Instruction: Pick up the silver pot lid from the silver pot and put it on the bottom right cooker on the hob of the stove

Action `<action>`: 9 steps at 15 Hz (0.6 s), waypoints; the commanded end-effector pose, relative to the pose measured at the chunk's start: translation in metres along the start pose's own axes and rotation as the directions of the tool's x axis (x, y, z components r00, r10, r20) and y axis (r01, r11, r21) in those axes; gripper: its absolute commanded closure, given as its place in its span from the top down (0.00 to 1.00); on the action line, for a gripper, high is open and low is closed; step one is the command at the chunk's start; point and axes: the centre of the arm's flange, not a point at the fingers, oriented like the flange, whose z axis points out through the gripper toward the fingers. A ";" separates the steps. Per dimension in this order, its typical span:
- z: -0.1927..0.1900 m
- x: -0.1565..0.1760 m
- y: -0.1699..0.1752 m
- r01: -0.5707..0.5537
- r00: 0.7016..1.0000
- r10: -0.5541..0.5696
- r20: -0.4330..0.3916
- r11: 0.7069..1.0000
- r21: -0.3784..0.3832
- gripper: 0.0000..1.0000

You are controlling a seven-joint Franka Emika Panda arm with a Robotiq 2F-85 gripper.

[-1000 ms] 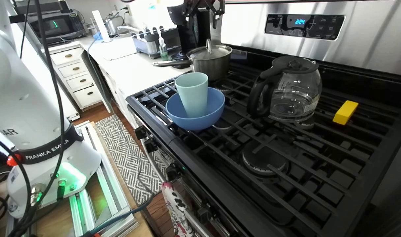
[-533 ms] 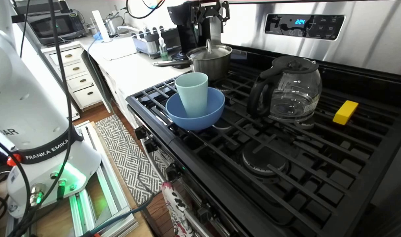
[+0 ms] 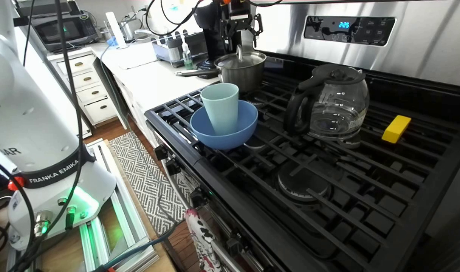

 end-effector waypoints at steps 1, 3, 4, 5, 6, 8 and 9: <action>0.003 -0.012 0.010 0.061 0.998 -0.061 -0.014 0.998 0.012 1.00; 0.005 -0.012 0.011 0.093 0.996 -0.093 -0.010 0.995 0.021 0.74; 0.005 -0.011 0.010 0.112 0.994 -0.112 -0.006 0.993 0.026 0.73; 0.006 -0.010 0.008 0.131 0.991 -0.131 -0.004 0.991 0.028 0.72; 0.007 -0.009 0.006 0.152 0.988 -0.153 -0.001 0.988 0.029 0.65; 0.007 -0.007 0.001 0.191 0.982 -0.191 -0.003 0.981 0.036 0.49; 0.007 -0.006 -0.002 0.207 0.978 -0.207 -0.001 0.978 0.033 0.43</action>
